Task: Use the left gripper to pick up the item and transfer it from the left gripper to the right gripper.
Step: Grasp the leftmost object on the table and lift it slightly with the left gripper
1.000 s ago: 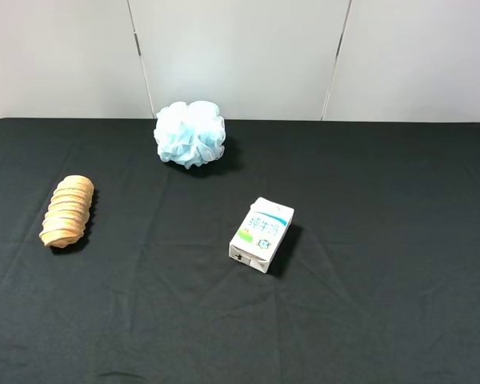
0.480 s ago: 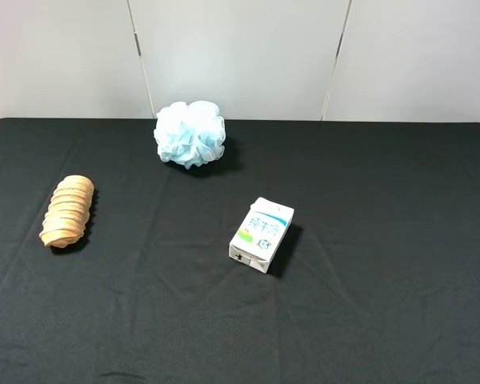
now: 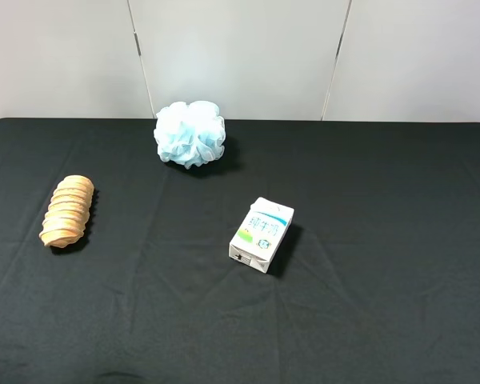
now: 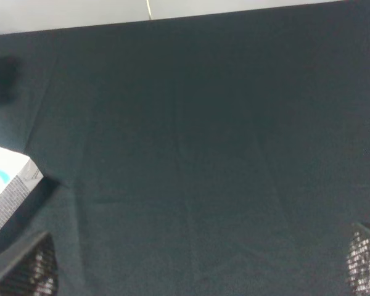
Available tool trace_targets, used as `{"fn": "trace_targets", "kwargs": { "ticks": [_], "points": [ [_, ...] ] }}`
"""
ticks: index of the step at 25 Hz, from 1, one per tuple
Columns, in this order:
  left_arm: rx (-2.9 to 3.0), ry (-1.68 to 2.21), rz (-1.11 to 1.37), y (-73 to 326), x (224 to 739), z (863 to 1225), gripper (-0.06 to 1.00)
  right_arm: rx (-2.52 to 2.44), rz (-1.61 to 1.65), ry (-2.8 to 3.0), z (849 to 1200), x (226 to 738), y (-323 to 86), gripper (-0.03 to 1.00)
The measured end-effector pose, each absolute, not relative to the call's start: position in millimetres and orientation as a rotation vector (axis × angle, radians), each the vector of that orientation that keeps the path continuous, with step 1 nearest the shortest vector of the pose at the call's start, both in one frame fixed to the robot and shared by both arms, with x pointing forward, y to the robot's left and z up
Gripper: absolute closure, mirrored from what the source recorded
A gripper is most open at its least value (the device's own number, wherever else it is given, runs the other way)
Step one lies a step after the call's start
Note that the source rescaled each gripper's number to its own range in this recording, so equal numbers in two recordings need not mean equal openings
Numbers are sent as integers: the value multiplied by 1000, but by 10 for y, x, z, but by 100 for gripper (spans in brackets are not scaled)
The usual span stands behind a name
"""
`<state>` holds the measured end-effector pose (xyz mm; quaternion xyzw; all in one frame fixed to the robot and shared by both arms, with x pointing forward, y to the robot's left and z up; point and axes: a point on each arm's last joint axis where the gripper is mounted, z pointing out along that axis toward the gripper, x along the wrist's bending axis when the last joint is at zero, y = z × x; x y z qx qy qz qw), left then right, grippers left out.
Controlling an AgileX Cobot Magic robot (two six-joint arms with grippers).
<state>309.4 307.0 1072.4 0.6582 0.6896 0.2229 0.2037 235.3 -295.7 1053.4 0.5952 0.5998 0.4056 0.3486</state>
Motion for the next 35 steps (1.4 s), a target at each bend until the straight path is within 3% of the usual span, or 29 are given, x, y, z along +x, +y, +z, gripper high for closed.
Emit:
{"fn": "trace_targets", "kwargs": {
  "ticks": [10, 20, 35],
  "points": [
    [1878, 2069, 429, 3129, 3730, 10566, -6, 1543, 1051, 1555, 10534, 2353, -2957, -3],
    [1882, 2183, 204, 3107, 4238, 10154, -6, 1543, 1051, 1555, 10534, 2353, -2957, -3],
    [1878, 2301, 57, 2866, 4682, 9547, -6, 1543, 1051, 1555, 10534, 2353, -2957, -3]
  ]
}}
